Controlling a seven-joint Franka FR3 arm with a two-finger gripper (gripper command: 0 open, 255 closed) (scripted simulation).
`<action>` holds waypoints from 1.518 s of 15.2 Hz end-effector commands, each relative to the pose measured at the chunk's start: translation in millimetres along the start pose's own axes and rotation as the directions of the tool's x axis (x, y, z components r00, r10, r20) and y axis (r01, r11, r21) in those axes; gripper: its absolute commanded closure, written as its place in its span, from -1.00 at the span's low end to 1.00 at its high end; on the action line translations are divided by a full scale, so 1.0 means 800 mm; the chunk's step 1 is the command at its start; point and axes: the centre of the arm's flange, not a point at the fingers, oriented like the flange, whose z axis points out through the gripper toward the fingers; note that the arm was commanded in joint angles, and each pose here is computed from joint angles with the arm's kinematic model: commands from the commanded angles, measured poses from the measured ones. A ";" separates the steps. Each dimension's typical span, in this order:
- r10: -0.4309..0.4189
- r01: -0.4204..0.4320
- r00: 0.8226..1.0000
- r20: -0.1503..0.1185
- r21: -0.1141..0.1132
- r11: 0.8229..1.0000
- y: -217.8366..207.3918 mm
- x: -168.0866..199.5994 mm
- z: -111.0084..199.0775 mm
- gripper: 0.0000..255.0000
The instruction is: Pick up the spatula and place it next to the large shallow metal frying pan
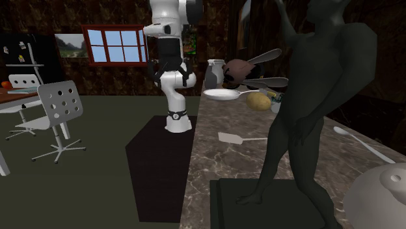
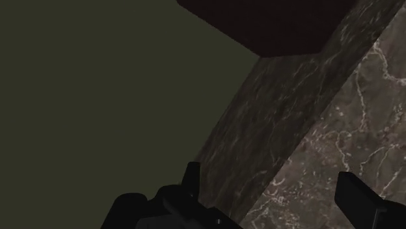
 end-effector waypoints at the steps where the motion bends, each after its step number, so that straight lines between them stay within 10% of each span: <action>1: -0.080 0.080 0.997 -0.005 0.000 0.997 -0.006 0.030 0.010 -1.00; 6: -0.271 0.271 0.963 -0.013 -0.002 0.963 -0.036 0.101 0.034 -1.00; 12: -0.485 0.485 0.874 -0.023 -0.007 0.874 -0.088 0.177 0.064 -1.00; 23: -0.803 0.803 0.595 -0.038 -0.020 0.596 -0.224 0.278 0.115 -1.00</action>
